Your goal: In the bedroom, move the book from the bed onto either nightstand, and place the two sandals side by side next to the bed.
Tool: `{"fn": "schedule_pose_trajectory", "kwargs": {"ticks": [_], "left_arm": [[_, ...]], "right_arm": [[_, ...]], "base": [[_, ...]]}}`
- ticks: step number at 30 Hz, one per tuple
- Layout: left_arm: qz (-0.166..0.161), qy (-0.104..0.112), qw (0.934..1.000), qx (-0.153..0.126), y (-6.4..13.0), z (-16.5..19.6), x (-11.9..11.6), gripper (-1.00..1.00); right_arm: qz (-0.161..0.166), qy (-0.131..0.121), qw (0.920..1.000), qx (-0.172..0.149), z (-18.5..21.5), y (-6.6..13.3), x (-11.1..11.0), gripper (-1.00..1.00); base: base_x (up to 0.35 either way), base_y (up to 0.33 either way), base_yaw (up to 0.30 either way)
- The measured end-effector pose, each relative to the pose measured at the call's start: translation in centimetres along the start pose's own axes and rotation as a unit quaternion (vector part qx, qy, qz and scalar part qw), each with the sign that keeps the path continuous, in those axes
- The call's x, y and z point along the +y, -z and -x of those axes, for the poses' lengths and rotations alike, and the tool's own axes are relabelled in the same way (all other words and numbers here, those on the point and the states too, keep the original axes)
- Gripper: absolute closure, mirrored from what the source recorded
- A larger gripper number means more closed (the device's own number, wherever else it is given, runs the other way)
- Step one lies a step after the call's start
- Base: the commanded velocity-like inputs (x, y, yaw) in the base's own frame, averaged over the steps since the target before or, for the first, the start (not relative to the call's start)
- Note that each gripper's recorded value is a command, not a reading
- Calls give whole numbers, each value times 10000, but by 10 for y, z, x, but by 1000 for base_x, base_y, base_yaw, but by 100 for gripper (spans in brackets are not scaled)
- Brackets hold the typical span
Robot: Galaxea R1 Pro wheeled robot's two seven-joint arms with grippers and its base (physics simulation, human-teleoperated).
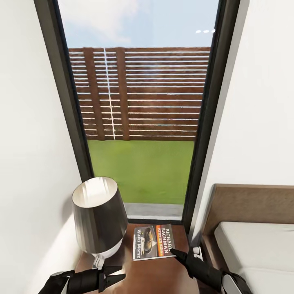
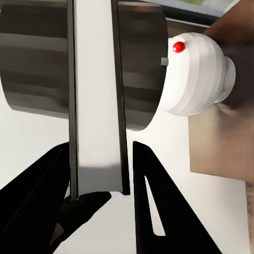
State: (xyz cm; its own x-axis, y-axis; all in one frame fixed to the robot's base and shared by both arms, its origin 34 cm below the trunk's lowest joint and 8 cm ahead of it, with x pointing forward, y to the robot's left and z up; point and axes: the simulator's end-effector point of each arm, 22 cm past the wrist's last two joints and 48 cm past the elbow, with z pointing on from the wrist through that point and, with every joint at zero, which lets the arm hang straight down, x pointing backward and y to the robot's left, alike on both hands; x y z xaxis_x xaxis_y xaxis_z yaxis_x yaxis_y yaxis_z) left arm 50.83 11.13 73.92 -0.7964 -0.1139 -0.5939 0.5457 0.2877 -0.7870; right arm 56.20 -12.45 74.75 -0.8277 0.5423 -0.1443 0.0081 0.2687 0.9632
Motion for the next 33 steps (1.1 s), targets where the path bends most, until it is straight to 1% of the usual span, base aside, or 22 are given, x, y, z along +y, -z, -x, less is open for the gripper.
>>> {"fn": "schedule_pose_trajectory", "kwargs": {"ticks": [33], "left_arm": [[0, -5, 10000, -1, -9, -36, 43, -100]], "right_arm": [[3, 0, 10000, 3, -11, -11, -55, 100]], "base": [[0, 0, 0]]}}
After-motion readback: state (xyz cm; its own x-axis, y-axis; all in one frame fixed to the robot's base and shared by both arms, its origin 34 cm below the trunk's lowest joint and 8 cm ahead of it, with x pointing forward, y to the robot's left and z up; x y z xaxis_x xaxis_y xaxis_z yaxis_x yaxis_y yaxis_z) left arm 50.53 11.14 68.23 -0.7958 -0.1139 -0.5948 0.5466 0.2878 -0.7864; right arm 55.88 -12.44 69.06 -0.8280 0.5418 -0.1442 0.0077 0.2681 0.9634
